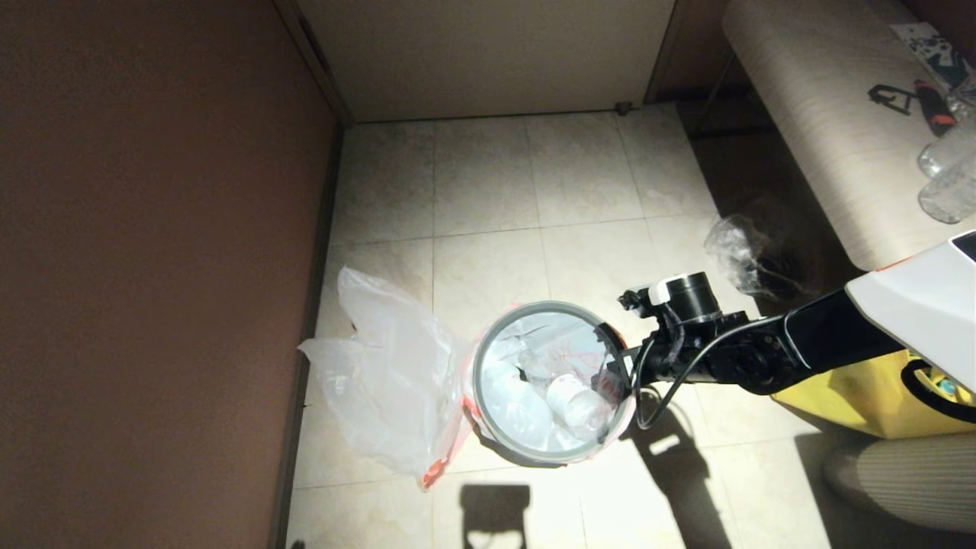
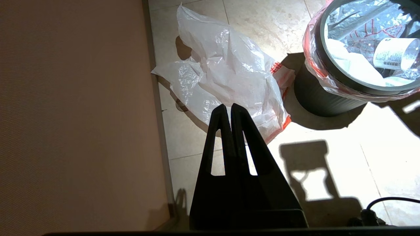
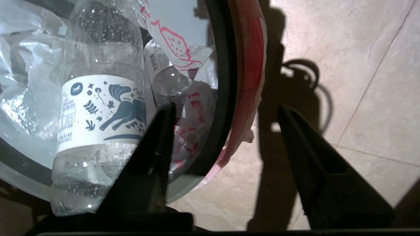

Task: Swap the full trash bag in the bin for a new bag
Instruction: Place the trash can ring on the floor

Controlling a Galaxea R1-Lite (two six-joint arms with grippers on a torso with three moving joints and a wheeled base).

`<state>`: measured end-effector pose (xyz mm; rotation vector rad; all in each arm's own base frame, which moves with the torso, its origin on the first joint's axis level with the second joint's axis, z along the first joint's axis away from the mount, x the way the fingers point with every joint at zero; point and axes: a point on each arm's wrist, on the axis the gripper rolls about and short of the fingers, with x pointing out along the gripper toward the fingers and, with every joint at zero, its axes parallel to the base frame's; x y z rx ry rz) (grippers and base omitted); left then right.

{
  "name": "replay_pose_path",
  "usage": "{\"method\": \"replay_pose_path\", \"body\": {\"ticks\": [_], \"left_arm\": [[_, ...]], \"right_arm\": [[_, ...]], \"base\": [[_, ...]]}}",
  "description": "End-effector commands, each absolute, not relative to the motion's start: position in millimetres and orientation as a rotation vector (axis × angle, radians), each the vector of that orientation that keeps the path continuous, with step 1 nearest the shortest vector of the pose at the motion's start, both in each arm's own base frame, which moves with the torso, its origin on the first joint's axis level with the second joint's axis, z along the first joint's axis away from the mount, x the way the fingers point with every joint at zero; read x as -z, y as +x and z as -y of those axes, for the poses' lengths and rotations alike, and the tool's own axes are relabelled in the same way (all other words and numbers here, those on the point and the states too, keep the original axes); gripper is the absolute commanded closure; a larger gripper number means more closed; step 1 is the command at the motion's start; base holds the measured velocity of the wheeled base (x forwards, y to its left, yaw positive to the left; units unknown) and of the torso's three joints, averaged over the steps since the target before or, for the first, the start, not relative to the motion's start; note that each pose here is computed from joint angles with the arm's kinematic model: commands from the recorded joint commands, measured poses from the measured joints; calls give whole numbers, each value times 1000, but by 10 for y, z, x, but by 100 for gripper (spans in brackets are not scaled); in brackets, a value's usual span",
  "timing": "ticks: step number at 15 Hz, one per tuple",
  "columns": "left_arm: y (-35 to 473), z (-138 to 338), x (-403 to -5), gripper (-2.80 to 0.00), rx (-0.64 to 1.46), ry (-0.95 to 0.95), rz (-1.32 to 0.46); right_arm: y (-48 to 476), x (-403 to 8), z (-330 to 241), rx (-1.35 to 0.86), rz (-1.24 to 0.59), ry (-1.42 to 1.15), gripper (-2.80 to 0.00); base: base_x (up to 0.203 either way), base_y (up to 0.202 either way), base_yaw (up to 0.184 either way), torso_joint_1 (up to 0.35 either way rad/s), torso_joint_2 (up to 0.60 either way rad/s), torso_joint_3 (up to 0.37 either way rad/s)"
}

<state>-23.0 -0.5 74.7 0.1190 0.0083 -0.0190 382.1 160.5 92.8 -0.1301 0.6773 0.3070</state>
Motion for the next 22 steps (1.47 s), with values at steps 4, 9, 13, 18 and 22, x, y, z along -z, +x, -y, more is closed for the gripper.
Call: {"method": "replay_pose_path", "body": {"ticks": [4, 9, 13, 18, 22], "left_arm": [[-229, 6, -746, 0, 19, 119, -10], [-229, 6, -746, 0, 19, 120, -10], [-229, 6, -746, 0, 19, 120, -10], [-230, 6, -746, 0, 19, 119, -9], [-229, 6, -746, 0, 19, 119, -10]], "right_arm": [[3888, -871, -1652, -294, -674, -137, 0], [3836, -928, -1693, -276, -662, -147, 0], [3732, -1164, -1676, -276, -627, -135, 0], [3512, -1310, -1594, -275, -638, -140, 0], [3179, -1576, -1695, -319, -646, -111, 0]], "base": [[0, 0, 0, 0, 0, 0], [0, 0, 0, 0, 0, 0], [0, 0, 0, 0, 0, 0], [0, 0, 0, 0, 0, 0], [0, 0, 0, 0, 0, 0]]}}
